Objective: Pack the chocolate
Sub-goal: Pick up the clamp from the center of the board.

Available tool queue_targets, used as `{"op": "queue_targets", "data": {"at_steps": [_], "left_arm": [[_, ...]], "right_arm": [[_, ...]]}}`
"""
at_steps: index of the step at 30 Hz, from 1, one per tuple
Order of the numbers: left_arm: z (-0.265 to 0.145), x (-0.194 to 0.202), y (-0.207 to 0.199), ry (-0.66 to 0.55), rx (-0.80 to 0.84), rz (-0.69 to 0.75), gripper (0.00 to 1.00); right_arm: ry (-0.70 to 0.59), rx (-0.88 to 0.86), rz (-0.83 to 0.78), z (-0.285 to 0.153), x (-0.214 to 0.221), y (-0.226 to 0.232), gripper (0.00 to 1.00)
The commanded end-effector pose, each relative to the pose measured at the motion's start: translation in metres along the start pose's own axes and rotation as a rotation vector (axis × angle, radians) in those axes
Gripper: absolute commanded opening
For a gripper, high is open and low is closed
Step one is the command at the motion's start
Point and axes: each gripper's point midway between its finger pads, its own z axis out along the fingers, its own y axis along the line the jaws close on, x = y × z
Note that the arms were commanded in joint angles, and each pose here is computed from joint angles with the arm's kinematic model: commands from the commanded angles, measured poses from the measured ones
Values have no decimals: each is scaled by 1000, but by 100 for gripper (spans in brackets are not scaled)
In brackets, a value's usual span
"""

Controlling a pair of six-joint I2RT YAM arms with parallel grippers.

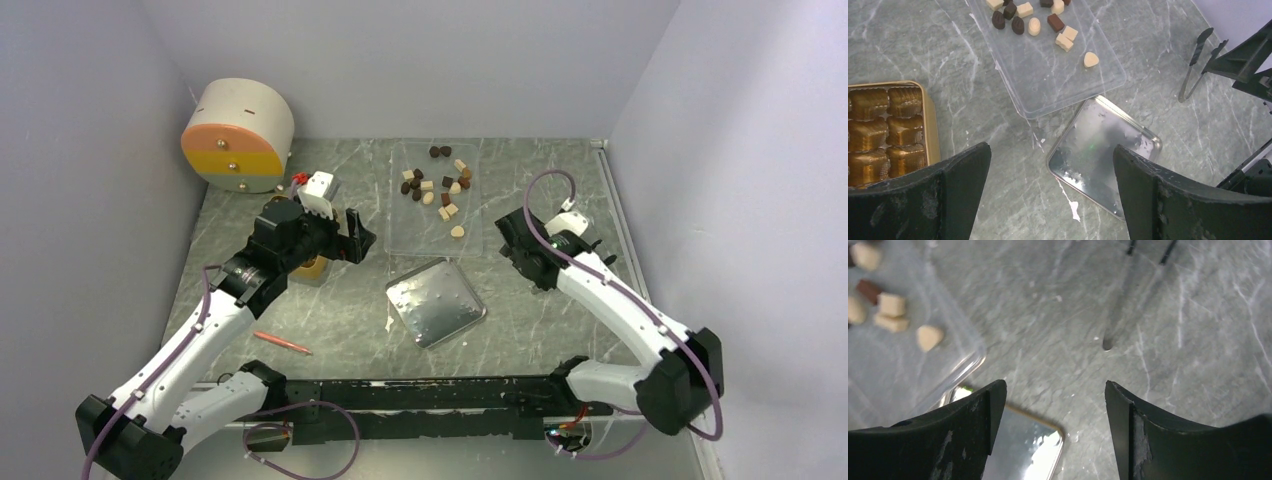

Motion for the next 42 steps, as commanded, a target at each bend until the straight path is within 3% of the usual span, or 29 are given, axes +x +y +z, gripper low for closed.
{"op": "queue_targets", "data": {"at_steps": [1, 4, 7, 14, 27, 42], "left_arm": [[-3, -5, 6, -18, -30, 29, 97], [-4, -7, 4, -32, -21, 28, 97], [-4, -7, 3, -28, -17, 30, 97], [-3, -6, 3, -25, -16, 28, 97], [-4, -6, 4, -30, -22, 27, 97], [-2, -4, 5, -23, -25, 20, 96]], "right_arm": [[29, 155, 83, 26, 4, -27, 71], [76, 192, 101, 49, 13, -44, 58], [98, 199, 120, 66, 17, -56, 53], [67, 211, 112, 88, 10, -62, 32], [111, 263, 125, 123, 18, -59, 31], [152, 258, 50, 132, 38, -69, 25]]}}
